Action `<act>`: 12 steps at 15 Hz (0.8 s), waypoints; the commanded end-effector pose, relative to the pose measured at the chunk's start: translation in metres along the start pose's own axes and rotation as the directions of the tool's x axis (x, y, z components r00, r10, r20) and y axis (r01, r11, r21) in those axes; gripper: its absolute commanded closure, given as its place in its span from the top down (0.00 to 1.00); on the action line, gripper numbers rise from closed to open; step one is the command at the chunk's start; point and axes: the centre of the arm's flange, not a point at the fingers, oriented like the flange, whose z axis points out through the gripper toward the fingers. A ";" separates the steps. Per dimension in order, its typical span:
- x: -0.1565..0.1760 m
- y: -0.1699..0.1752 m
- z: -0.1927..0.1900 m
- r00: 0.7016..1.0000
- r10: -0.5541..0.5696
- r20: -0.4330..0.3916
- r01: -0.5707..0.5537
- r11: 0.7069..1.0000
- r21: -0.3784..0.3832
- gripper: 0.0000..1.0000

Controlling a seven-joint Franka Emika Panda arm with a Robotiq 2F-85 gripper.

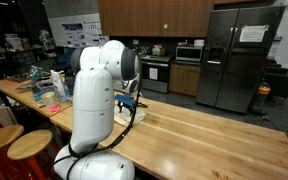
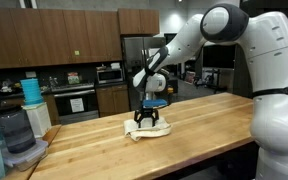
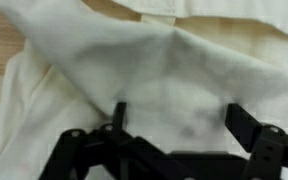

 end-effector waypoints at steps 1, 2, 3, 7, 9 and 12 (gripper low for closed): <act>0.001 -0.004 0.000 0.990 -0.069 0.125 0.080 0.993 -0.088 1.00; 0.001 -0.004 0.000 0.986 -0.078 0.150 0.096 0.989 -0.114 1.00; -0.001 -0.004 0.000 0.982 -0.086 0.170 0.110 0.984 -0.140 1.00; -0.002 -0.002 -0.002 0.976 -0.109 0.186 0.150 0.963 -0.223 1.00; -0.001 -0.002 0.001 0.973 -0.136 0.185 0.184 0.944 -0.273 1.00; 0.001 -0.005 0.003 0.966 -0.185 0.182 0.237 0.915 -0.327 1.00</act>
